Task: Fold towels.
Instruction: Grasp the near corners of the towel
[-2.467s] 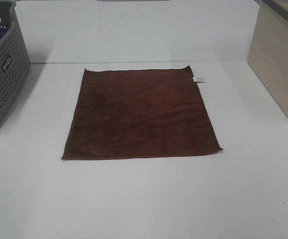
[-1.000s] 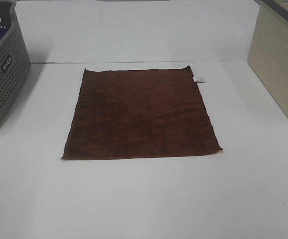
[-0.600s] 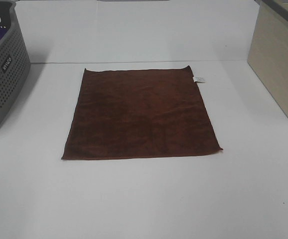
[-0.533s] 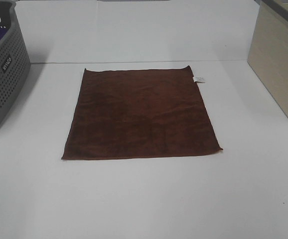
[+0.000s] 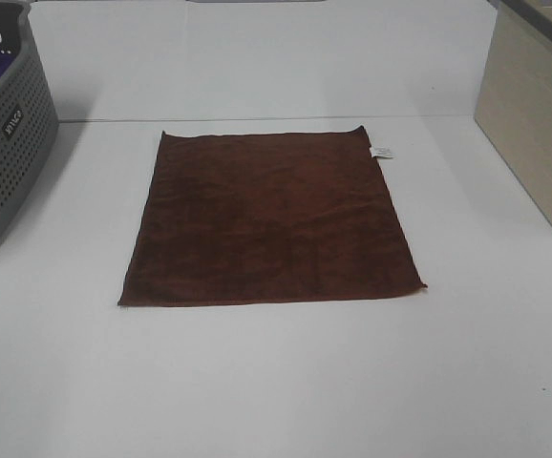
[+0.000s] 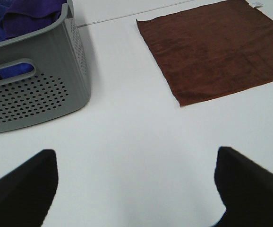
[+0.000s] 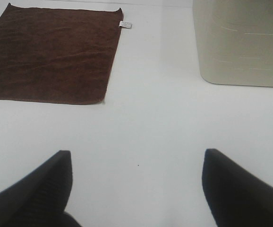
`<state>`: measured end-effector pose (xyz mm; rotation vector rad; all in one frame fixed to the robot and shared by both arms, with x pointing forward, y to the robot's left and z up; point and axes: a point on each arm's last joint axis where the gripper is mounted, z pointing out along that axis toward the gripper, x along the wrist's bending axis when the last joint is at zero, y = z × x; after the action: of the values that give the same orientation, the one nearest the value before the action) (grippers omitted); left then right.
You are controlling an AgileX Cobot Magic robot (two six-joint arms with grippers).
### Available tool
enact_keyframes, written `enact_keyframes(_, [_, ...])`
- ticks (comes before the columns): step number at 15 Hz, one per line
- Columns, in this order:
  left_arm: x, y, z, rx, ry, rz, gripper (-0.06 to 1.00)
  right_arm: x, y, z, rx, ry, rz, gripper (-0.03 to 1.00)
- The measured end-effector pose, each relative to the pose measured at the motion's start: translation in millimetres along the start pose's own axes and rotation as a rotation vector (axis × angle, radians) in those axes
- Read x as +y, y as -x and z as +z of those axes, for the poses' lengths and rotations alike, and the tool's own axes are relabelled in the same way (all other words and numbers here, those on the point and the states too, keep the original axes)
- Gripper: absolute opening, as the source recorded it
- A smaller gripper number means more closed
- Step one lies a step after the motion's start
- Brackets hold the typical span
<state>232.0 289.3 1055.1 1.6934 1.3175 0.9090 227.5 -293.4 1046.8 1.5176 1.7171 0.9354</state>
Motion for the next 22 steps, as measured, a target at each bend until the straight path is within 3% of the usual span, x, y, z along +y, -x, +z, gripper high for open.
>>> enact_keyframes(22, [0.0,0.0,0.0,0.0,0.0,0.0,0.83,0.0,0.0,0.0,0.0,0.0,0.0,0.74])
